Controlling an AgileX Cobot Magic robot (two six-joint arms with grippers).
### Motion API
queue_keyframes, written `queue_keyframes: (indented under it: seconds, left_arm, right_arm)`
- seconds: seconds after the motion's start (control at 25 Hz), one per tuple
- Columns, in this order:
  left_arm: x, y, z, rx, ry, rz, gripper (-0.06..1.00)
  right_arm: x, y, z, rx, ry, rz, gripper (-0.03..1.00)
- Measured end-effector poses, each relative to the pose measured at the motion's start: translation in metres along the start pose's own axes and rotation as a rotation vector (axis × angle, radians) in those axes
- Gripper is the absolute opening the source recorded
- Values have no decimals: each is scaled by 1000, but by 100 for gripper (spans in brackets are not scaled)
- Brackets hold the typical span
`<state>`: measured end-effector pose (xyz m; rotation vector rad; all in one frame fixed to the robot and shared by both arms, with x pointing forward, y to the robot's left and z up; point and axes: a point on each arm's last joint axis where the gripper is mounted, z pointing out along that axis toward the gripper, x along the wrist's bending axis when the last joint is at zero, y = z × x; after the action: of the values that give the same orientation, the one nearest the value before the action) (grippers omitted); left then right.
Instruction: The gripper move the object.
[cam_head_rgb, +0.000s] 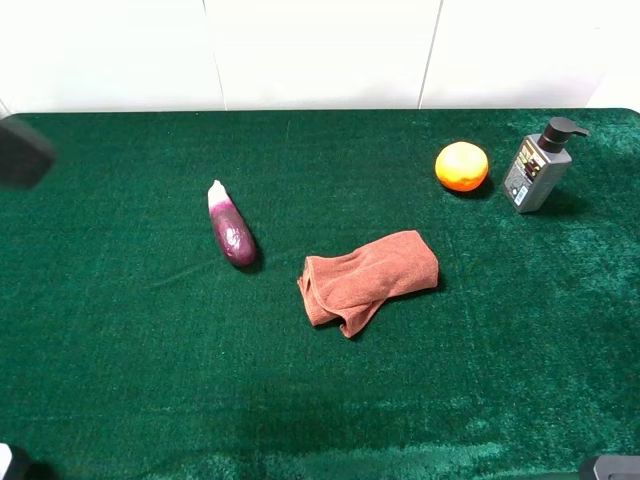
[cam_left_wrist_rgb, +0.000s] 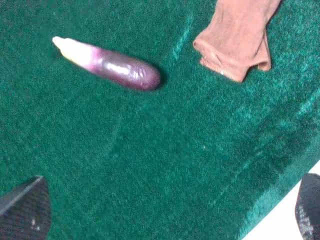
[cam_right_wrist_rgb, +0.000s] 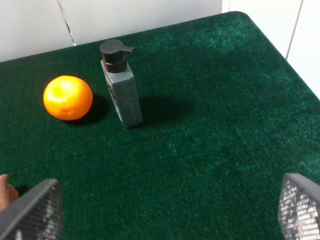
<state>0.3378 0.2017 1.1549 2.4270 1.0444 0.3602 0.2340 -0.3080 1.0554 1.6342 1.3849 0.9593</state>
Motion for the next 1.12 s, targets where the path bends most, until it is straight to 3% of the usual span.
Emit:
queue_keyframes:
  seconds: [0.28, 0.72, 1.12]
  left_arm:
    - [9, -51, -2, -23, 27, -56, 99]
    - [19, -116, 5, -70, 139, -402, 99]
    - [5, -166, 27, -246, 281, -485, 99]
  right_arm:
    - [0, 0, 0, 0, 0, 0, 65]
    - [0, 0, 0, 0, 0, 0, 65]
    - [0, 0, 0, 0, 0, 0, 65]
